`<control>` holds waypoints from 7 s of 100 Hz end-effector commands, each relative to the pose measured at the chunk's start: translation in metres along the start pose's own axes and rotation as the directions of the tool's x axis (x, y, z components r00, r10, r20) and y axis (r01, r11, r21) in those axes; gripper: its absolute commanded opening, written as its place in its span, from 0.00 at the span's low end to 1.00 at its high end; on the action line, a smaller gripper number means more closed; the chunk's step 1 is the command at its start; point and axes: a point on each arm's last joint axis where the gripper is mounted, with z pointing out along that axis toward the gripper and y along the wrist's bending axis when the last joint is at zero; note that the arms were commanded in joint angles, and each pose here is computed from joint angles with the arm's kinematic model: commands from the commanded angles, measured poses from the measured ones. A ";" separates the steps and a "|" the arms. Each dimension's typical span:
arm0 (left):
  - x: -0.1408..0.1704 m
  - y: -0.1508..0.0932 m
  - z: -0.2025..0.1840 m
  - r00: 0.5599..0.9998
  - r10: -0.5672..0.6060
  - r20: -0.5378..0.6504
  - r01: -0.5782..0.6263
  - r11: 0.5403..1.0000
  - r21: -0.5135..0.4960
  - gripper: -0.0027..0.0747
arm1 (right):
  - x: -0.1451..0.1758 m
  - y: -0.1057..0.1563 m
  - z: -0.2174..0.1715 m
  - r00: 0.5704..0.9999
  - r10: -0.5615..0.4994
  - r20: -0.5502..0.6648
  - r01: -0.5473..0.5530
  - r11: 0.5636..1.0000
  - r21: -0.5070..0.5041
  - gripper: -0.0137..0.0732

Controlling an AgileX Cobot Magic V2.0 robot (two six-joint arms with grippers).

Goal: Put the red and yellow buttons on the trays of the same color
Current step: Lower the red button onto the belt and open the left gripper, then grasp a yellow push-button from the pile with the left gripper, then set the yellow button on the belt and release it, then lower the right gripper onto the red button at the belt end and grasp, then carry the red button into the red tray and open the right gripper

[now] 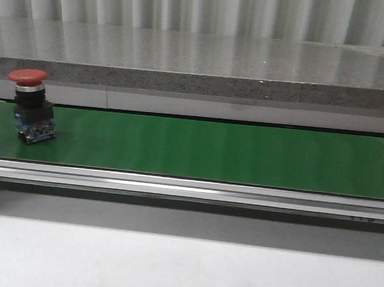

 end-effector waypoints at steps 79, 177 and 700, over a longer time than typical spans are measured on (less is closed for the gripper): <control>0.039 -0.014 -0.102 0.958 0.047 0.284 -0.051 0.999 0.007 0.22 | -0.014 -0.001 -0.003 0.996 -0.014 0.090 0.014 1.000 0.005 0.08; 0.090 -0.107 -0.120 0.910 0.325 0.259 -0.358 0.929 0.094 0.80 | -0.014 -0.001 -0.003 0.996 -0.014 0.090 0.014 1.000 0.005 0.08; 0.279 -0.058 -0.192 0.535 0.255 0.805 -0.650 0.733 0.200 0.01 | -0.018 -0.319 0.262 0.725 0.684 0.084 -0.554 0.506 0.661 0.29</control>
